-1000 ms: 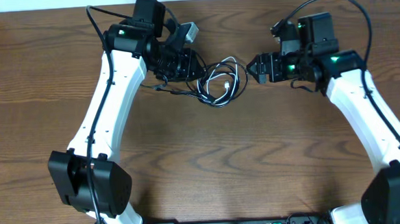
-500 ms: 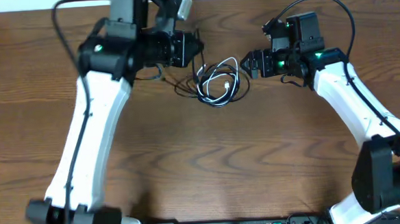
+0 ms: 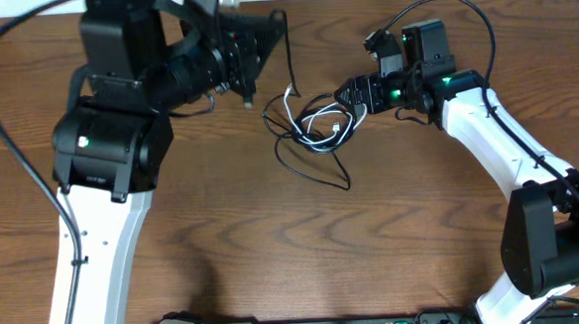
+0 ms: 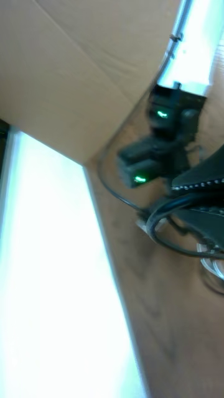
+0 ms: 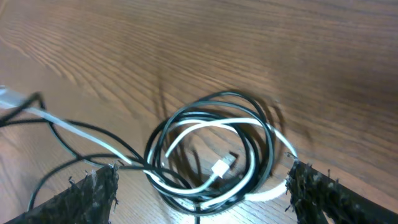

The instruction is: Untangle cables

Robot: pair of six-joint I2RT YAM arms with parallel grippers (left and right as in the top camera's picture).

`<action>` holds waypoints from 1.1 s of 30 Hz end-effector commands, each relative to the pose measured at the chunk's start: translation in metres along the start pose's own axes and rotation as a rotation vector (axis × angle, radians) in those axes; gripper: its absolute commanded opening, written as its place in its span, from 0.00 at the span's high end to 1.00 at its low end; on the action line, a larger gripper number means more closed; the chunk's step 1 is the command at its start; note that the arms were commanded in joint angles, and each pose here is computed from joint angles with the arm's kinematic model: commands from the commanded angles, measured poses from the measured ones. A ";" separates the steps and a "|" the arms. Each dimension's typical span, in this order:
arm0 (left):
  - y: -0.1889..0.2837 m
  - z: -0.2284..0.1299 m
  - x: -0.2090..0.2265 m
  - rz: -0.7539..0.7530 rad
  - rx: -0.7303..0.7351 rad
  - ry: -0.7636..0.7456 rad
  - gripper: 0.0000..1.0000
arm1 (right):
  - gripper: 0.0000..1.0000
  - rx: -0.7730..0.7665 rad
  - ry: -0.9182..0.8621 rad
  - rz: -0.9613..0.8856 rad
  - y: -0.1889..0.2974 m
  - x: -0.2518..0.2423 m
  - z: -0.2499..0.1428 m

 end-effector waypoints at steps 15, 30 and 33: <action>0.075 -0.010 0.130 1.008 -0.135 0.224 0.93 | 0.15 0.029 -0.005 0.038 0.000 0.008 -0.003; -0.102 -0.096 0.220 0.699 0.223 0.102 0.92 | 0.15 0.050 -0.017 0.034 0.000 0.007 -0.008; -0.113 -0.078 0.223 0.661 0.129 0.093 0.92 | 0.14 0.049 -0.016 0.031 0.000 0.007 -0.008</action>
Point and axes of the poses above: each gripper's point midway between its finger pads, its own y axis back along the fingers, its own x axis along the line the jaws close on, z = x × y, the point moved 2 cm from there along y, back along the fingers, and after that the axes turned 2 degrees about -y, right-handed, at the moved point
